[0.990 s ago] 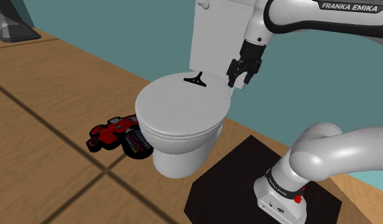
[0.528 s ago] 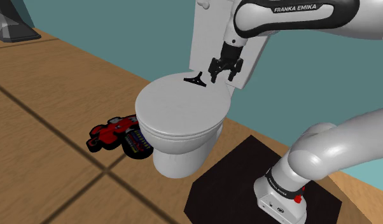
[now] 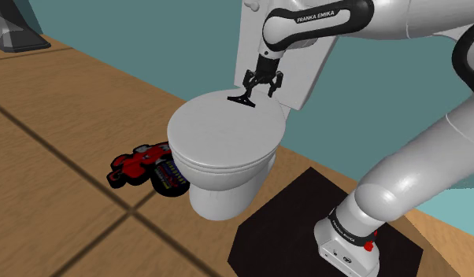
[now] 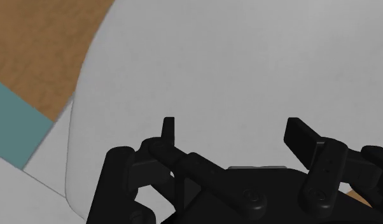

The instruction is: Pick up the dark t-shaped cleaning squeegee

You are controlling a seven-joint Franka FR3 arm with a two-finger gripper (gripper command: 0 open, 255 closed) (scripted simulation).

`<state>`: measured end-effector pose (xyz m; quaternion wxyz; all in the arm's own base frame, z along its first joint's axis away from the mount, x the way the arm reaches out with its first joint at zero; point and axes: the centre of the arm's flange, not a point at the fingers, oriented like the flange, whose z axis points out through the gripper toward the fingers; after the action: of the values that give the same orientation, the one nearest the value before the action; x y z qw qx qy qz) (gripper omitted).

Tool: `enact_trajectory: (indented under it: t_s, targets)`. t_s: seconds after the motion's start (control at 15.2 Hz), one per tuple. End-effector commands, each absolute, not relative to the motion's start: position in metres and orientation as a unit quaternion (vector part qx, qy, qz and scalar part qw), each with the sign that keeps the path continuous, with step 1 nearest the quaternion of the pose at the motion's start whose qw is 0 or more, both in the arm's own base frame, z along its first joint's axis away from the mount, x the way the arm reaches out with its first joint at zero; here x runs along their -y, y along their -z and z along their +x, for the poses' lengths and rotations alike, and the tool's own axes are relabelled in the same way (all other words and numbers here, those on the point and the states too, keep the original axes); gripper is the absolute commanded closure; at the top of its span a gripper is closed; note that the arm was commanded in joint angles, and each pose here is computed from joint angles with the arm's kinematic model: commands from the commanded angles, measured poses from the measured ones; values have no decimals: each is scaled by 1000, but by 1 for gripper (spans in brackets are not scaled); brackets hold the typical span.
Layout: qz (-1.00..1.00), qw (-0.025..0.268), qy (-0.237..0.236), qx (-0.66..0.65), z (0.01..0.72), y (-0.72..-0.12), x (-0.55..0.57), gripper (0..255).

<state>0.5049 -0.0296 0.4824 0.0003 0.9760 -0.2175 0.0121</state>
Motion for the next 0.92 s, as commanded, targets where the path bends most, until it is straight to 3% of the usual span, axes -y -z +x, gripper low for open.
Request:
enact_trajectory:
  t_s: [0.0,0.86]
  targets:
    - [971,3,-14,237,530,-474,40,0]
    - [934,21,-27,356,667,-421,119,0]
